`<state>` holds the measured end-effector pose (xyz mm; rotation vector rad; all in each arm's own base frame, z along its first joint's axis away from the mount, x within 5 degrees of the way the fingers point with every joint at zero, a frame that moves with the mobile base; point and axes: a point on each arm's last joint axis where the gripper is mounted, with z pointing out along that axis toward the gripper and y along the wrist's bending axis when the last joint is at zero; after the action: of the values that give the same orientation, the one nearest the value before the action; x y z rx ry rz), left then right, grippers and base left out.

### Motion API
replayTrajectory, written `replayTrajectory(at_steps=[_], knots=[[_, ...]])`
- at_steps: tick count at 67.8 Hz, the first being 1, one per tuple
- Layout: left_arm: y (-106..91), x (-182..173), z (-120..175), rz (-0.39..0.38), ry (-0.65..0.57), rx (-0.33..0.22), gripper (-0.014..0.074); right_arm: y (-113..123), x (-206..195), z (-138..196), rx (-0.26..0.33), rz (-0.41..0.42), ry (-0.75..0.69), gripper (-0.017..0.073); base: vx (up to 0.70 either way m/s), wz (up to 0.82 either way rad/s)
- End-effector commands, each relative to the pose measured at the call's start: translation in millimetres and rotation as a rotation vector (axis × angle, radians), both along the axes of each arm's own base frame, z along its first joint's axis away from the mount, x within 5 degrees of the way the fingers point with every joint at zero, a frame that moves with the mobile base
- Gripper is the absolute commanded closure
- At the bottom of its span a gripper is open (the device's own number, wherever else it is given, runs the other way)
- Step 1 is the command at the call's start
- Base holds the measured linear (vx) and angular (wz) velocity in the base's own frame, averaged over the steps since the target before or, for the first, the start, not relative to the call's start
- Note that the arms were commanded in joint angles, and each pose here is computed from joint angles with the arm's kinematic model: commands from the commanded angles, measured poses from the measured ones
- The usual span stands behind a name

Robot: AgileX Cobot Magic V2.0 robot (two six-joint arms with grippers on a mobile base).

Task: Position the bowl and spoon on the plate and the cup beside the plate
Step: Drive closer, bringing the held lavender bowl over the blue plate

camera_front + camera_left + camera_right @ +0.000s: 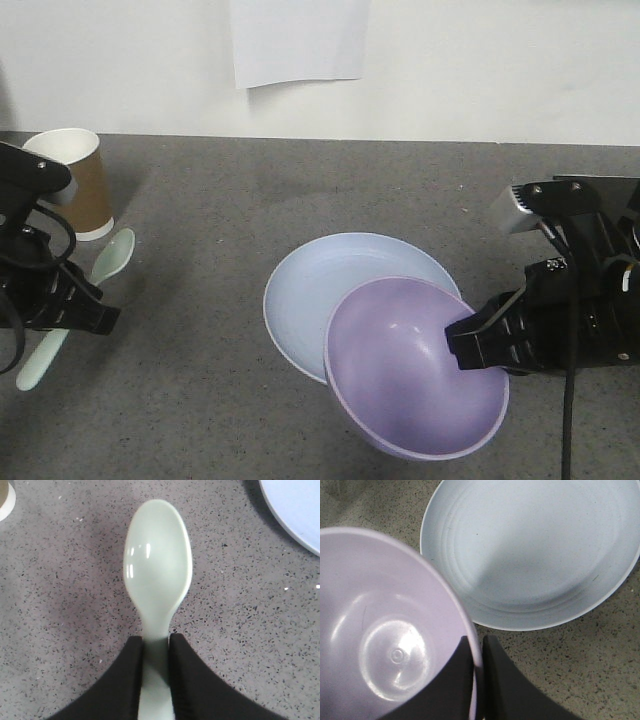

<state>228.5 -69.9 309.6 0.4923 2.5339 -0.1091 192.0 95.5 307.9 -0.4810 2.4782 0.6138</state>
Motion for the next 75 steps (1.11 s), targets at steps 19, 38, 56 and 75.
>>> replayTrajectory(at_steps=[19,38,56,75], knots=[[-1.5,-0.1,15.5,0.006,-0.088,-0.041,0.0511,0.4,1.3,15.2,0.045,-0.021,-0.074,0.056,0.03,0.01],[-1.5,-0.1,15.5,0.006,-0.088,-0.041,0.0511,0.4,1.3,15.2,0.045,-0.021,-0.074,0.056,0.02,0.0],[-1.5,-0.1,15.5,0.006,-0.088,-0.041,0.0511,0.4,1.3,15.2,0.045,-0.021,-0.074,0.056,0.02,0.0],[-1.5,-0.1,15.5,0.006,-0.088,-0.041,0.0511,0.4,1.3,15.2,0.045,-0.021,-0.074,0.056,0.0,0.0]])
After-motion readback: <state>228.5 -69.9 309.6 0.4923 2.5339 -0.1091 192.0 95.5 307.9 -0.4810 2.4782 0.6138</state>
